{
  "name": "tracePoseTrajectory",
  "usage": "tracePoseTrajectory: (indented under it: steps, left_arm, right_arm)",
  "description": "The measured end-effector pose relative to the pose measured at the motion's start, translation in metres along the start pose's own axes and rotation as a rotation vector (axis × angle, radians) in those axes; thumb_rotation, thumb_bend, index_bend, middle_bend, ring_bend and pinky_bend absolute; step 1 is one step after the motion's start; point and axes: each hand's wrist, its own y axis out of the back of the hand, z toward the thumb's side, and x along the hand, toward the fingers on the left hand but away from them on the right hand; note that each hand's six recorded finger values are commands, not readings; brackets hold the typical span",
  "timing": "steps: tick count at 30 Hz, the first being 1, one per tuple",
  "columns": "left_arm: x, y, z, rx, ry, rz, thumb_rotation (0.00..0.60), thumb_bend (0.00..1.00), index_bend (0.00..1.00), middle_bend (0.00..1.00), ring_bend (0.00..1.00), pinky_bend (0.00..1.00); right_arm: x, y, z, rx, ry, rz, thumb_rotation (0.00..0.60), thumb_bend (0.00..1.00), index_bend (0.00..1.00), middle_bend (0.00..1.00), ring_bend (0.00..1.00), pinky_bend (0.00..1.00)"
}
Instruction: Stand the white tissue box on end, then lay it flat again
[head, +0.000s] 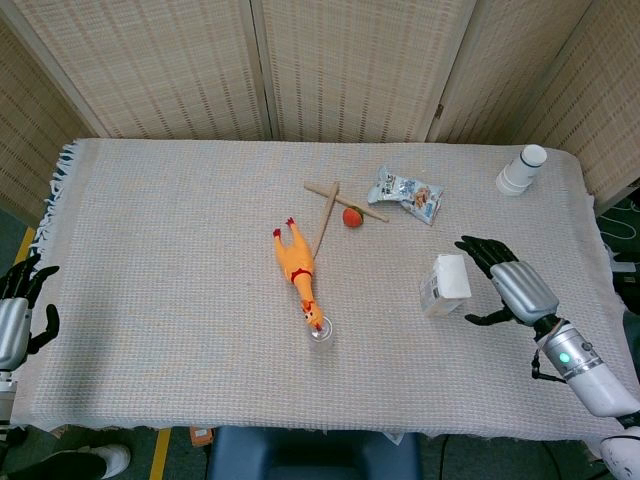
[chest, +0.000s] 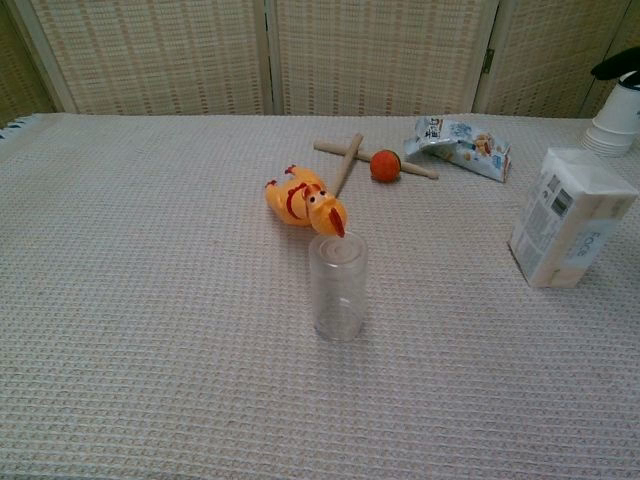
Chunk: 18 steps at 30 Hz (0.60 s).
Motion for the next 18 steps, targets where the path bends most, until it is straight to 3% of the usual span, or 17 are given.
tracePoseTrajectory:
  steps: [5,11,18]
  left_arm:
    - [0.000,0.000,0.000,0.000,0.001,0.000,0.600,0.63,0.17,0.00,0.00,0.13]
    - [0.000,0.001,0.000,-0.003,0.000,0.002,0.600,0.63,0.17,0.00,0.00,0.13]
    - [0.000,0.001,0.000,-0.004,-0.001,-0.002,0.600,0.63,0.17,0.00,0.00,0.13]
  right_arm:
    - [-0.014,0.009,0.004,0.137,-0.100,0.085,0.600,0.06,0.00,0.00,0.00,0.00]
    - [-0.029,0.012,0.007,0.165,-0.171,0.148,0.600,0.06,0.00,0.00,0.00,0.00]
    - [-0.048,-0.002,0.014,0.175,-0.185,0.211,0.600,0.06,0.00,0.00,0.00,0.00]
